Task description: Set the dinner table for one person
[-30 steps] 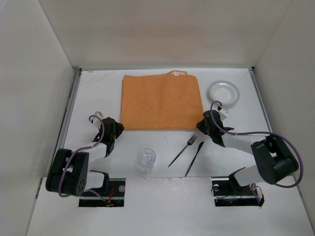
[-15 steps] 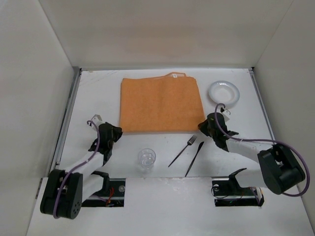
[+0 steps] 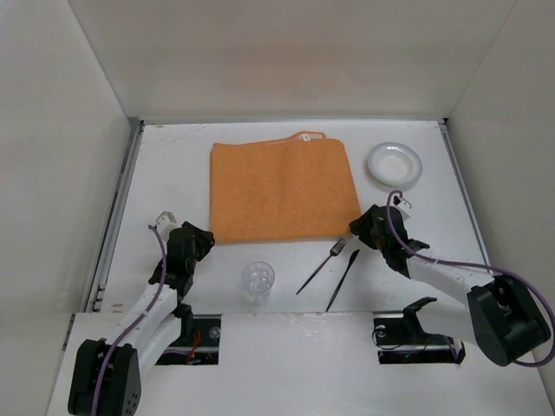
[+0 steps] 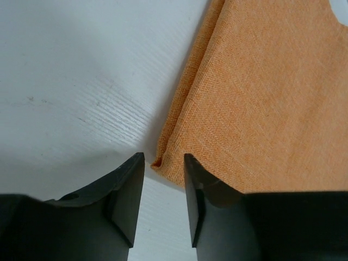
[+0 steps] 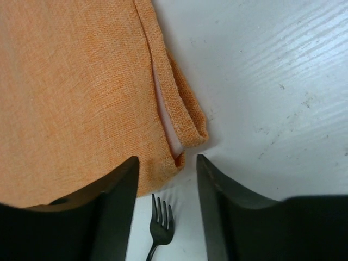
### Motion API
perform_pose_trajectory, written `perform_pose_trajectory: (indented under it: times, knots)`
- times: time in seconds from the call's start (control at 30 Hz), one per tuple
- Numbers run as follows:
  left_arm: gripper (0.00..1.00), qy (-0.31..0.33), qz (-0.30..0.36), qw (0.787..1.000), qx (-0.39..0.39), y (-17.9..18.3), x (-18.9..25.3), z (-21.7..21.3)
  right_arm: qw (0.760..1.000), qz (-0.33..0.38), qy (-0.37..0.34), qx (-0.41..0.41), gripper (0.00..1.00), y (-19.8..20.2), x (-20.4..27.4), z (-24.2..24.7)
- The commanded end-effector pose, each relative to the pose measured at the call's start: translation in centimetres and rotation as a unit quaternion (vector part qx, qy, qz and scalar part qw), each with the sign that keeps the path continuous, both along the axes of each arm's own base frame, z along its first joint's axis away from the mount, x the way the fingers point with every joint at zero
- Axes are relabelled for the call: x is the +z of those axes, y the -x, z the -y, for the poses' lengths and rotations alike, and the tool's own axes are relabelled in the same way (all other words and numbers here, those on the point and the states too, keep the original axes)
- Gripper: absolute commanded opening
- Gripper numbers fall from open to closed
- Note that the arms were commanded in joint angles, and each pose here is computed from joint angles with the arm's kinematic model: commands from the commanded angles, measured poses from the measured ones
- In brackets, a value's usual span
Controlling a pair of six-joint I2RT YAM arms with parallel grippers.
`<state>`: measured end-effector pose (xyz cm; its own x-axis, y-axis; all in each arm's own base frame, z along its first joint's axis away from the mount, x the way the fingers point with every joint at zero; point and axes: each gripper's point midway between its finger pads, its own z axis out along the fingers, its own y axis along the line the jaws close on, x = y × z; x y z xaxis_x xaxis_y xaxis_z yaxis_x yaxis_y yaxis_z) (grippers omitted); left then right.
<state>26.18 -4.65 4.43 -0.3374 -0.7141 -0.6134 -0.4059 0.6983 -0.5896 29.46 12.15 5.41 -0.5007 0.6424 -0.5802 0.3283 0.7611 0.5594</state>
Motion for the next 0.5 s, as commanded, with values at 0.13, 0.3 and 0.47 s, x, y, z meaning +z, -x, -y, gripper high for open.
perform_pose_trajectory:
  times: [0.13,0.3,0.47]
  knots:
    - [0.41,-0.006,0.051,0.998,0.026,-1.0,3.2,-1.3,0.997,0.074,0.02,-0.021,0.65,-3.0,5.8,2.0]
    - [0.42,0.006,0.092,0.995,0.032,-2.4,5.2,-1.1,0.988,0.13,-0.008,-0.08,0.71,-7.6,9.9,5.9]
    - [0.44,0.015,0.163,0.987,-0.009,-3.7,7.7,1.1,0.978,0.145,-0.064,-0.138,0.7,-12.0,10.2,10.6]
